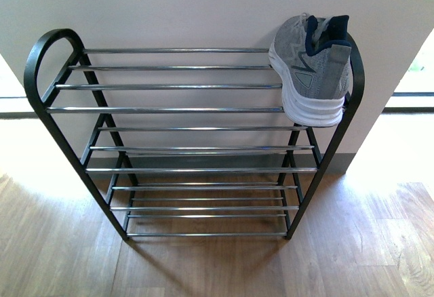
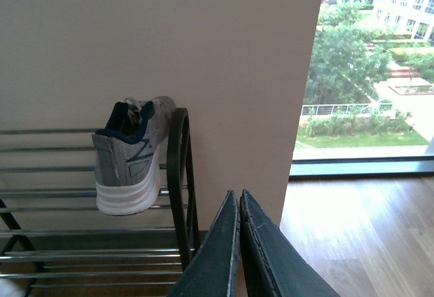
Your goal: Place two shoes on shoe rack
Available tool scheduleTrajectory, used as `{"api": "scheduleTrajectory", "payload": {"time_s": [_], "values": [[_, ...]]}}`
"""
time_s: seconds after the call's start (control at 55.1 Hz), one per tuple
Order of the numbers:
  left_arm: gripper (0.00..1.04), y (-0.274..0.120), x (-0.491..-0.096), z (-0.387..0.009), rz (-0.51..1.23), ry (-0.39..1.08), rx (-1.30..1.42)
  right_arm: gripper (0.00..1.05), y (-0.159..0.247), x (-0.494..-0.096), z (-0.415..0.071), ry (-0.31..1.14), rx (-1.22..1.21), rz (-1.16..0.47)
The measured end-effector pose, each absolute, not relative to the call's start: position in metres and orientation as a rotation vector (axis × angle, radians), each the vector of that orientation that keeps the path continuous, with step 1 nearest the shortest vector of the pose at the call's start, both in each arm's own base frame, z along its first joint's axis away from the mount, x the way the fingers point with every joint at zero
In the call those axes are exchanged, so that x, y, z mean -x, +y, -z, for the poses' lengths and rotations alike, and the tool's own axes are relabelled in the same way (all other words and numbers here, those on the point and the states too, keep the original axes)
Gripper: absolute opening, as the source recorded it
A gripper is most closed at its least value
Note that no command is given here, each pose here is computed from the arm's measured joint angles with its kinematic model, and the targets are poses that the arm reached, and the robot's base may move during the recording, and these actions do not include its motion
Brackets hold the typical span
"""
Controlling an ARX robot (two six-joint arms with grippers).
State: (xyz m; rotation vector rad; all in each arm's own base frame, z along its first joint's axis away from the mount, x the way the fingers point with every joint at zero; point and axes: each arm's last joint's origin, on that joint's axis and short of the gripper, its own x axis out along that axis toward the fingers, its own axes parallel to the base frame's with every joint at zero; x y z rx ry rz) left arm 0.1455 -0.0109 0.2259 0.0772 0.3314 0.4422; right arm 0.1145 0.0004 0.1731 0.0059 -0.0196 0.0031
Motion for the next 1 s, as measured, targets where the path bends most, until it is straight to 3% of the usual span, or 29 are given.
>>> {"api": "scheduleTrajectory", "payload": {"time_s": [0.581, 0.708, 0.998], "values": [[0.02, -0.011, -0.145, -0.226, -0.442, 0.331, -0.077, 0.03, 0.000, -0.097, -0.169, -0.012, -0.004, -0.003], [0.02, -0.011, -0.145, -0.226, -0.442, 0.331, -0.077, 0.20, 0.000, -0.097, -0.170, -0.014, -0.004, -0.003], [0.02, -0.010, -0.145, -0.226, -0.450, 0.330, -0.078, 0.83, 0.000, -0.097, -0.170, -0.014, -0.004, -0.005]]}}
